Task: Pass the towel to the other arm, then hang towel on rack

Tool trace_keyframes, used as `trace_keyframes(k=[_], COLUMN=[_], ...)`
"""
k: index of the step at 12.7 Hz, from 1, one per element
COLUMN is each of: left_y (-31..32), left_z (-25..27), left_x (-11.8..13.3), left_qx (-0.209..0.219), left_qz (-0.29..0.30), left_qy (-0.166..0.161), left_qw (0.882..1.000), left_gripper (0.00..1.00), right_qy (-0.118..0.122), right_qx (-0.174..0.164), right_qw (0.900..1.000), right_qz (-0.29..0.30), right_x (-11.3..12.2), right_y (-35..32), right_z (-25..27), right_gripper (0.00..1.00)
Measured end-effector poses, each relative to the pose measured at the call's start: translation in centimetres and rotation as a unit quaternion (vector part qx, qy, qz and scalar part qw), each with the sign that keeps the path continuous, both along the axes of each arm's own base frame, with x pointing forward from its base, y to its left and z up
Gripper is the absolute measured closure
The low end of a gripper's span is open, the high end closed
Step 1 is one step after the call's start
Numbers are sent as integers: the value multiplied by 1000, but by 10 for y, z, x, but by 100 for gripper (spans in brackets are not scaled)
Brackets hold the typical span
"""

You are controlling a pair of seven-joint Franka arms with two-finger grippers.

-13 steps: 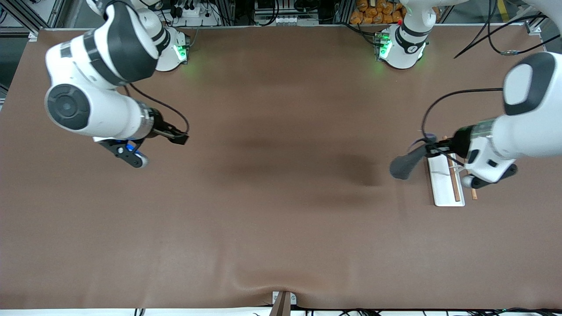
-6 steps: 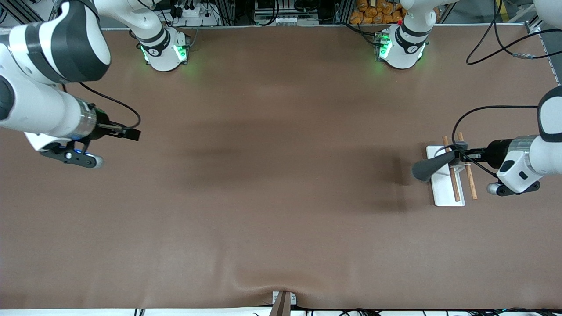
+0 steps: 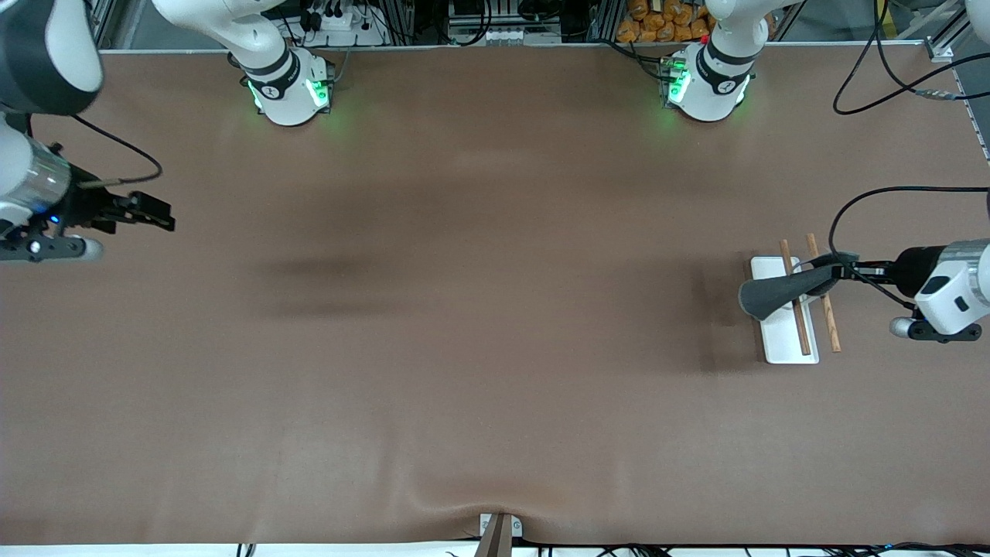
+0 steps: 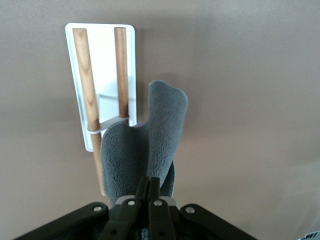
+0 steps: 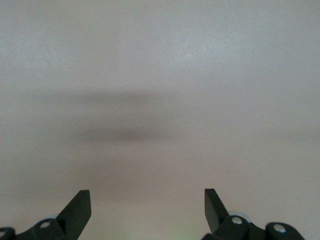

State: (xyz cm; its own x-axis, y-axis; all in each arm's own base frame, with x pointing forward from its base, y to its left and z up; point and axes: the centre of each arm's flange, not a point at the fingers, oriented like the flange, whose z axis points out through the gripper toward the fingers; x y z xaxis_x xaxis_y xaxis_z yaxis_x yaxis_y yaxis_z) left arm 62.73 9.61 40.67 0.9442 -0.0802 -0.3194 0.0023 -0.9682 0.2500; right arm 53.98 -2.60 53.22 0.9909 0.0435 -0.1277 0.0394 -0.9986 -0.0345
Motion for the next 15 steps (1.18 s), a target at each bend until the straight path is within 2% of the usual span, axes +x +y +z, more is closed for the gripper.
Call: trace_keyframes(k=[4, 7, 11, 14, 15], left_y=[26, 61, 96, 114, 119], left_z=[-5, -12, -39, -64, -71], left_x=[4, 7, 9, 12, 12], left_qx=[-12, -19, -28, -32, -34], left_qz=[-26, -49, -62, -70, -71], left_qy=[-36, -77, -100, -115, -115], left_qw=[999, 996, 993, 990, 990], left_gripper=[97, 97, 97, 97, 91], right_qy=[-15, -28, -19, 9, 10], right_qx=[2, -2, -24, -24, -23], right_qw=[1000, 1000, 999, 1000, 1000], right_qz=[-3, -3, 13, 9, 11], right_x=[-2, 3, 13, 8, 7], right_y=[-6, -8, -2, -7, -12], right_z=[14, 31, 50, 53, 53], right_gripper=[0, 0, 0, 0, 0])
